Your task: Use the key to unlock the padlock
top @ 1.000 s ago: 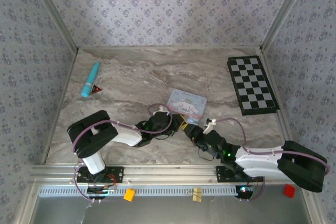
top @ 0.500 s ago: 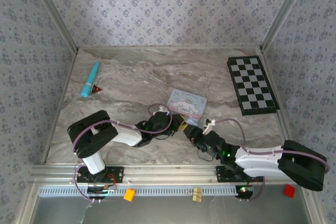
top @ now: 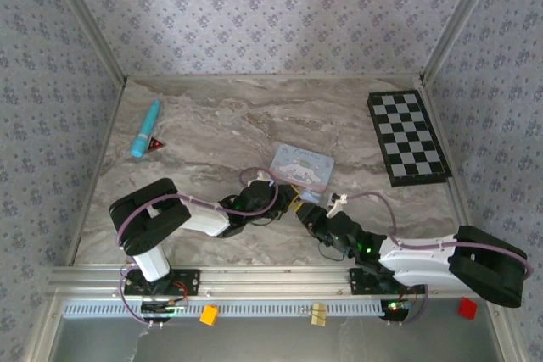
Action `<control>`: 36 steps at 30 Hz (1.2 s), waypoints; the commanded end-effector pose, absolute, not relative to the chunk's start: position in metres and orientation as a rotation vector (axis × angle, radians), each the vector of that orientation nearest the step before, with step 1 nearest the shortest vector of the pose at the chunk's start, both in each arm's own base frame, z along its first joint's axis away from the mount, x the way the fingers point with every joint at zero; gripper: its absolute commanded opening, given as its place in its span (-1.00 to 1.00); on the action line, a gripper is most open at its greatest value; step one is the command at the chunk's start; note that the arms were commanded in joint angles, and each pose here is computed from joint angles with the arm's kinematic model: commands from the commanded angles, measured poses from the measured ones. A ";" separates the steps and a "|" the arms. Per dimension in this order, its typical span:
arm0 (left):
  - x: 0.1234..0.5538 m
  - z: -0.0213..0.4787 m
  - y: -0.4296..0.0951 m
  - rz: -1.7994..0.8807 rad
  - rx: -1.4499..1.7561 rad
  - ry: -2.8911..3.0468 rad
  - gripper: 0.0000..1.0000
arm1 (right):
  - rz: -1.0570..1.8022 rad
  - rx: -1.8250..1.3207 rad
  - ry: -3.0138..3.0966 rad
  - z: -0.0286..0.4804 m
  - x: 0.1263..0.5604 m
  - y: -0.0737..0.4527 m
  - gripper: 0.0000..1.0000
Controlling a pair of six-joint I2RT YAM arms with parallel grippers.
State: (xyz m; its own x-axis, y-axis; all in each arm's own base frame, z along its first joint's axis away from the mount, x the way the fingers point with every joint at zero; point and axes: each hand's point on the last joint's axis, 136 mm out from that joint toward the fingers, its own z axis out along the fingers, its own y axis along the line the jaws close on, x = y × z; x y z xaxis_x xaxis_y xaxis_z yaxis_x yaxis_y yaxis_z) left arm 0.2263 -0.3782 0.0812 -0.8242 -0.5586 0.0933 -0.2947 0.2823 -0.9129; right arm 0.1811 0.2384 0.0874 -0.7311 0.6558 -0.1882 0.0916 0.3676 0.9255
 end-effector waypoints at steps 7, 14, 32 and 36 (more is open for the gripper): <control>0.233 0.108 -0.385 -1.648 -0.791 2.217 -1.00 | 1.349 0.673 2.090 0.090 0.186 0.243 -0.40; 0.231 0.109 -0.388 -1.655 -0.786 2.221 -1.00 | 1.369 0.668 2.096 0.088 0.187 0.247 -0.52; 0.233 0.111 -0.383 -1.643 -0.793 2.197 -1.00 | 1.334 0.716 2.065 0.092 0.190 0.222 -0.99; 0.235 0.117 -0.381 -1.648 -0.786 2.162 -1.00 | 1.368 0.713 2.050 0.098 0.192 0.225 -1.00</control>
